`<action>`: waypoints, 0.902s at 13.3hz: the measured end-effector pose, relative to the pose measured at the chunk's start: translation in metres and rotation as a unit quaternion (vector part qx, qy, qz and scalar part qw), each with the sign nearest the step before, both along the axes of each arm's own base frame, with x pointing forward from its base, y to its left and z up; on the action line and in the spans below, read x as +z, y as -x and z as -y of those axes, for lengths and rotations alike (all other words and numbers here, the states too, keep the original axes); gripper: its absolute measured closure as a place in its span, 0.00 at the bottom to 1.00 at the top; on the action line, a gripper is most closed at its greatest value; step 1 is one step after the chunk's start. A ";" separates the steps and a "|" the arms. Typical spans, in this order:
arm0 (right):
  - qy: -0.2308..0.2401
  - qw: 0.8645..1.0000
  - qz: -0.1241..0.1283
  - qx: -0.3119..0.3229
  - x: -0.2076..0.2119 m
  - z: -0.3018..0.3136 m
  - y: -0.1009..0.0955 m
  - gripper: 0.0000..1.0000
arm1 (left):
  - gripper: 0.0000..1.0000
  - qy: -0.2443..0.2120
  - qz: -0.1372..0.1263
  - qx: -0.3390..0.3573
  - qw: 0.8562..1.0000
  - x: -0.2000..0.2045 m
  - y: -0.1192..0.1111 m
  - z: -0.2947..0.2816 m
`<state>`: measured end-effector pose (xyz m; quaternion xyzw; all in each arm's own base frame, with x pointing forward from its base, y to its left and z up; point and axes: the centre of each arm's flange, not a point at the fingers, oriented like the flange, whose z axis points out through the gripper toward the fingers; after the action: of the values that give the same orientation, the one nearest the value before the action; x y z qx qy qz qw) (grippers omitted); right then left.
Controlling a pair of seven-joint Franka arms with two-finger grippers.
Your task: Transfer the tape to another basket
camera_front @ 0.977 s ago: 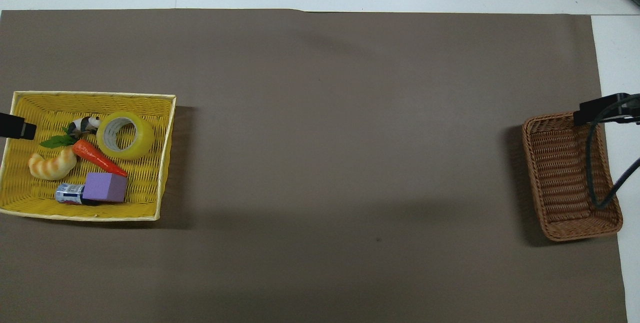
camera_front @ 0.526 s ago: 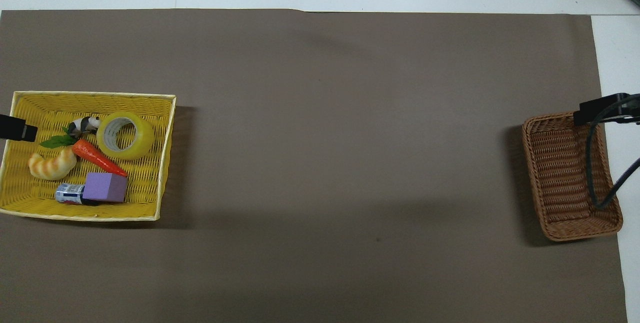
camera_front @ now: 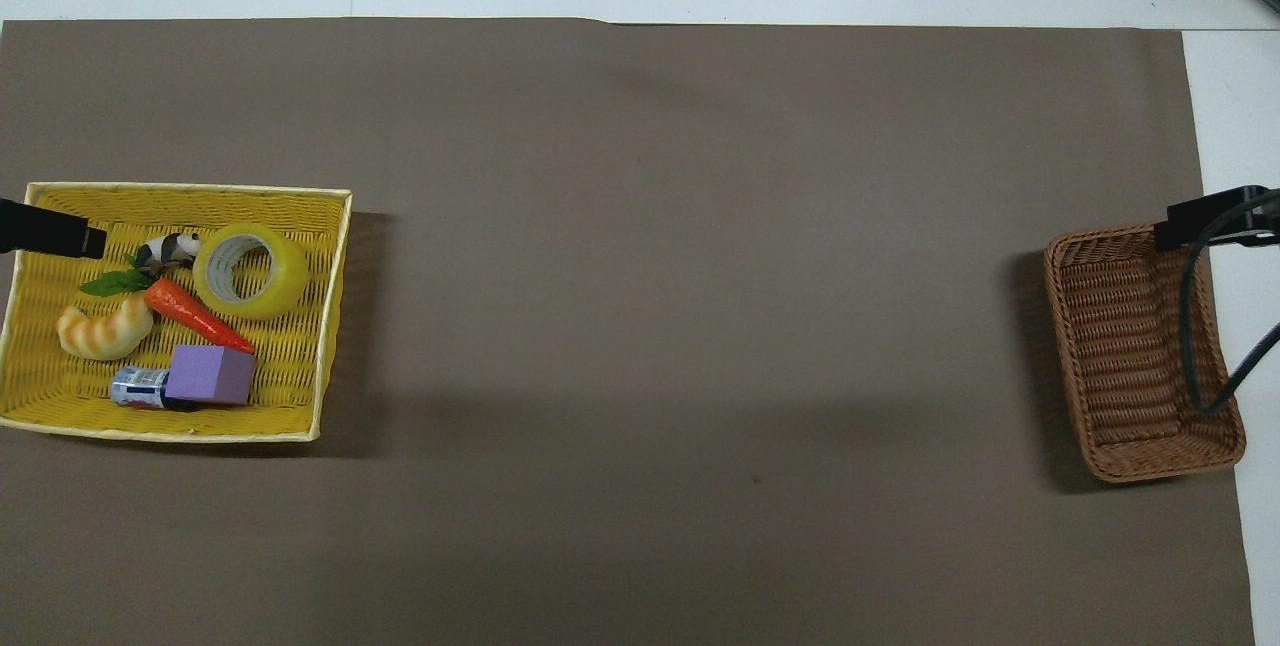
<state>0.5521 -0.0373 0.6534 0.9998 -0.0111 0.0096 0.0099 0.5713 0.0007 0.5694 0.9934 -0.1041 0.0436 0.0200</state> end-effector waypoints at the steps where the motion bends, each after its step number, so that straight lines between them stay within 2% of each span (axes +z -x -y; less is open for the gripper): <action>1: 0.000 1.000 -0.006 0.001 -0.001 -0.001 0.002 0.00 | 0.00 -0.001 0.000 -0.003 1.000 -0.024 -0.002 -0.003; 3: -0.006 1.000 -0.013 0.006 -0.005 -0.008 0.004 0.00 | 0.00 -0.004 0.001 -0.007 1.000 -0.069 -0.004 -0.006; 7: -0.080 0.996 -0.028 0.013 -0.034 -0.030 0.002 0.00 | 0.00 -0.013 -0.011 -0.017 1.000 -0.144 -0.019 -0.017; 10: -0.104 0.993 -0.047 0.021 -0.067 -0.047 0.000 0.00 | 0.00 -0.022 -0.013 -0.020 0.999 -0.190 -0.032 -0.049; 12: -0.120 0.991 -0.043 0.026 -0.090 -0.058 -0.004 0.00 | 0.00 -0.025 -0.008 -0.015 1.000 -0.211 -0.035 -0.060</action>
<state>0.5559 0.0204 0.5639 0.9932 0.0147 -0.0349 -0.1102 0.6067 0.0609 0.3583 0.9922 -0.1199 0.0326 -0.0036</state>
